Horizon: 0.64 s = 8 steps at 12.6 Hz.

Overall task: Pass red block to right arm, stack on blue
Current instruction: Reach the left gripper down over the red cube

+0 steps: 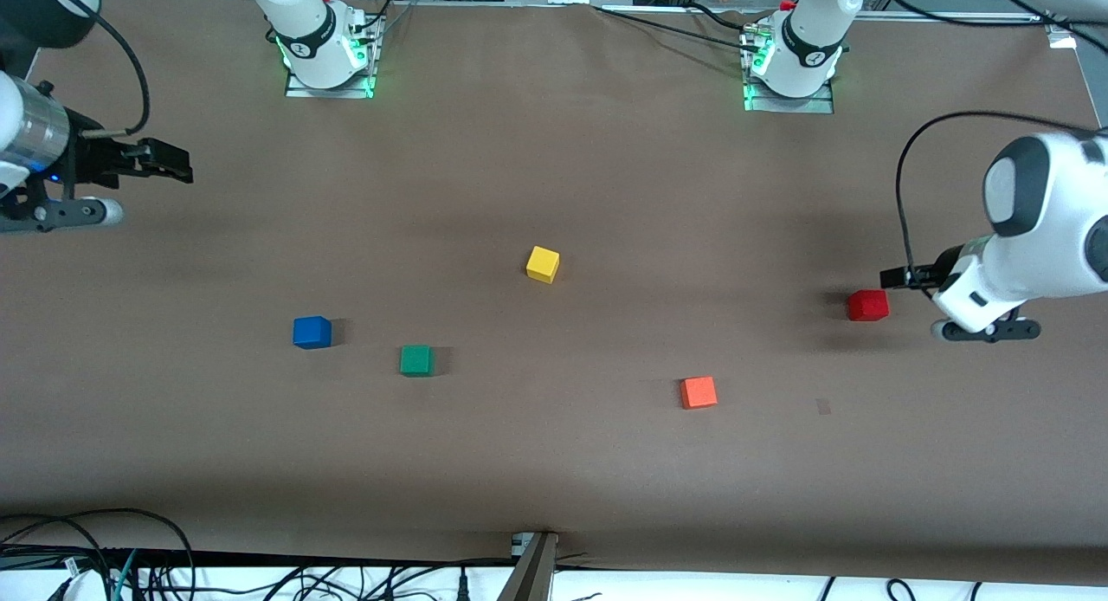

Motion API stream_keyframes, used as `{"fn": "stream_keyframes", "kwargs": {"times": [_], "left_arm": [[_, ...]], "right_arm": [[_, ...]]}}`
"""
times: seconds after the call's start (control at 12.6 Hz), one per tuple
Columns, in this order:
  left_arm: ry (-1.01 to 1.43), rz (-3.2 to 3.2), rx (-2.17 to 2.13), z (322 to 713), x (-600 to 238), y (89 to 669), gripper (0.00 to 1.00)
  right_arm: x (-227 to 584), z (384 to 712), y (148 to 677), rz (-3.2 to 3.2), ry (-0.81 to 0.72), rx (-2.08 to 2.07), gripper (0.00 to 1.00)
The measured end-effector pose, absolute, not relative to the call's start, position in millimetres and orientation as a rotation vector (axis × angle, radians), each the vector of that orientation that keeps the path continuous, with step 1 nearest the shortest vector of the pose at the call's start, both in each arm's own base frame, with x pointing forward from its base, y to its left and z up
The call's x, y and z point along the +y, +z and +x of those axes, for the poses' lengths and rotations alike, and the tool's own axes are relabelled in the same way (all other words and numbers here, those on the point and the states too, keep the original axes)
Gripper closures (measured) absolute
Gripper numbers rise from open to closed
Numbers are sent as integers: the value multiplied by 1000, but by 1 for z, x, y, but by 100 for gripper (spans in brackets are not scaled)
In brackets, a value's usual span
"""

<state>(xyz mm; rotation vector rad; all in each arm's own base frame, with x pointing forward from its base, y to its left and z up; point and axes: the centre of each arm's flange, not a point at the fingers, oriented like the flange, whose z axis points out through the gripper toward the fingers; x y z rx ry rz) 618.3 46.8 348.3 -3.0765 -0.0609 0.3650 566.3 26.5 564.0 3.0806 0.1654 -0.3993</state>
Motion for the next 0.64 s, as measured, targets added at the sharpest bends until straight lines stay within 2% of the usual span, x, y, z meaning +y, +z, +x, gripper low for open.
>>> {"fn": "stream_keyframes", "kwargs": {"times": [0.32, 0.64], "left_arm": [[241, -3094, -17, 619, 53, 294, 0], [190, -3106, 23, 586, 69, 229, 0]], "right_arm": [[29, 568, 564, 3082, -399, 171, 0], [30, 572, 552, 3078, -430, 174, 0]]}}
